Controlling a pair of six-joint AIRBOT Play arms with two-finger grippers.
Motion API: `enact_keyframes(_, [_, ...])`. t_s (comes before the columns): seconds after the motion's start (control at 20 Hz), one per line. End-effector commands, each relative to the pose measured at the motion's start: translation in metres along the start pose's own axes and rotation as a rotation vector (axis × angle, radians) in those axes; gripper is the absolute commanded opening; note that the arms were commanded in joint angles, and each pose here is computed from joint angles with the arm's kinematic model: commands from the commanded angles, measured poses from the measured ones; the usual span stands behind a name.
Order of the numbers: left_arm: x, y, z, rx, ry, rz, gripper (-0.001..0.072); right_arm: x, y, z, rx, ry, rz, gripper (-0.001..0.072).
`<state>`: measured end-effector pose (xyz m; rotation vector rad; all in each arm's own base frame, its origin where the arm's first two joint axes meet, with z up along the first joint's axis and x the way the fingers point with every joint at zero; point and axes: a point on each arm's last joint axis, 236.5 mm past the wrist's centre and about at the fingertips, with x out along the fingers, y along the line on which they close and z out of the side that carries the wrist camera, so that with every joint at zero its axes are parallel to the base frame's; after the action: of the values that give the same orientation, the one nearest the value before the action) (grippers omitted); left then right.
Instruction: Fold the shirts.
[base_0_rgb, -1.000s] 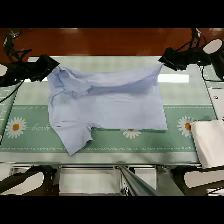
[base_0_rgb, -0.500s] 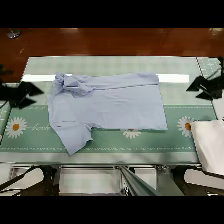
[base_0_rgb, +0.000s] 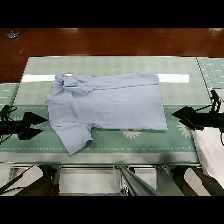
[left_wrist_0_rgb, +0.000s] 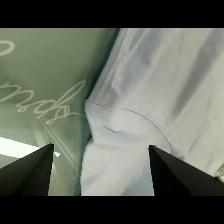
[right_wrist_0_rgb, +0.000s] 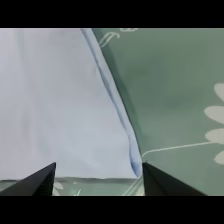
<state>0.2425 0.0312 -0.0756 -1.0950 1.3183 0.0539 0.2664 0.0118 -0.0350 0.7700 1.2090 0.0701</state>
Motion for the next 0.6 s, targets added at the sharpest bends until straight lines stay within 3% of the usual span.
enact_keyframes(0.0, [0.017, -0.005, 0.003, -0.014, -0.059, -0.062, 0.0703, 0.007, 0.011, -0.016, 0.000, 0.006, 0.047, 0.0619])
enact_keyframes(0.2, [0.036, -0.038, 0.010, 0.028, -0.081, -0.141, 0.0700, 0.007, 0.011, -0.017, 0.024, 0.007, 0.047, 0.0619])
enact_keyframes(0.5, [0.064, -0.038, -0.001, 0.024, 0.011, -0.122, 0.0699, 0.007, 0.011, -0.018, 0.035, 0.015, 0.048, 0.0619])
enact_keyframes(0.55, [0.064, -0.042, 0.001, 0.046, 0.007, -0.127, 0.0668, 0.007, 0.011, -0.018, 0.035, 0.011, 0.047, 0.0619])
